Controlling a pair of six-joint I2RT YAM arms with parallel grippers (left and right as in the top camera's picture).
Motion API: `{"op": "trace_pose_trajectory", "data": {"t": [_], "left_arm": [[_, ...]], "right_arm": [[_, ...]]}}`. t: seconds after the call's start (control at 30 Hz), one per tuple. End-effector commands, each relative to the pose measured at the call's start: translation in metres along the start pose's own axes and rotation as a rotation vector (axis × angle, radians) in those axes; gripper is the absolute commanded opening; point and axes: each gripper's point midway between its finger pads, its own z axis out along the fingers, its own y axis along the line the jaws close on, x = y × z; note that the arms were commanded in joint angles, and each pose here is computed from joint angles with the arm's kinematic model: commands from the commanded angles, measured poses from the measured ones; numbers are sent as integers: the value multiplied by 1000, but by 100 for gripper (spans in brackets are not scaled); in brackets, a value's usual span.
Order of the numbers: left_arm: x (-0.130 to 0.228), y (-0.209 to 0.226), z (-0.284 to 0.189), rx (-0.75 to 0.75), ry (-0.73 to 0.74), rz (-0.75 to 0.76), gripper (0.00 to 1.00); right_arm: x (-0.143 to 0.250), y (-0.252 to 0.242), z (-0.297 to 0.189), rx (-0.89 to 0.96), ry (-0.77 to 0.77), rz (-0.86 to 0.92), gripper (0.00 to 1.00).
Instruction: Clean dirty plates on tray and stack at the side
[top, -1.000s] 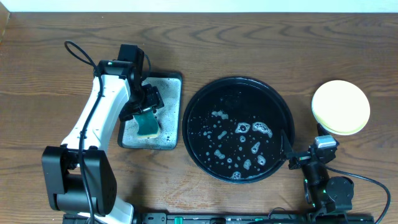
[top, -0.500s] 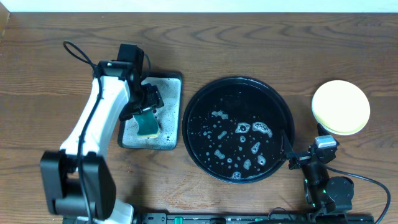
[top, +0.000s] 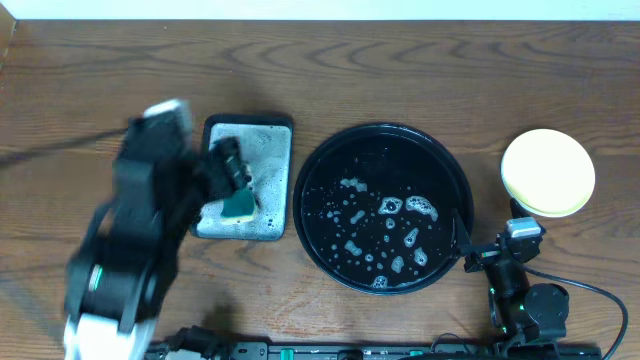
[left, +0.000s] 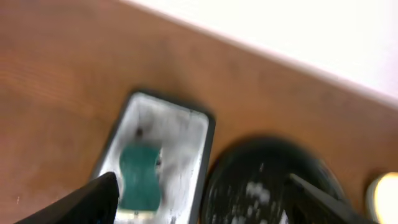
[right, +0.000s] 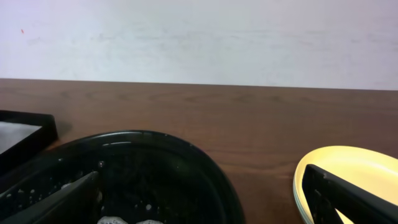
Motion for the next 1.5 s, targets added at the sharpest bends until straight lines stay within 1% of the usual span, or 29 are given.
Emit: {"op": "trace_pose_trajectory", "data": {"t": [0.0, 0.2, 0.37, 0.7, 0.9, 1.0, 1.07, 1.47], "left_arm": [[13, 21, -13, 1, -83, 12, 84], [40, 41, -26, 47, -243, 44, 84], [60, 52, -22, 77, -345, 56, 84], [74, 69, 1, 122, -564, 53, 84], [82, 74, 22, 138, -617, 53, 84], [92, 78, 34, 142, -618, 54, 84], [99, 81, 40, 134, -588, 54, 84], [102, 81, 42, 133, -578, 55, 84]], "right_arm": [[0, -2, 0, 11, 0, -11, 99], [0, -2, 0, 11, 0, -11, 99], [0, -2, 0, 11, 0, -11, 99], [0, -2, 0, 11, 0, -11, 99], [0, -2, 0, 11, 0, -11, 99], [0, -2, 0, 11, 0, -11, 99], [0, -2, 0, 11, 0, -11, 99], [0, -2, 0, 11, 0, -11, 99]]}}
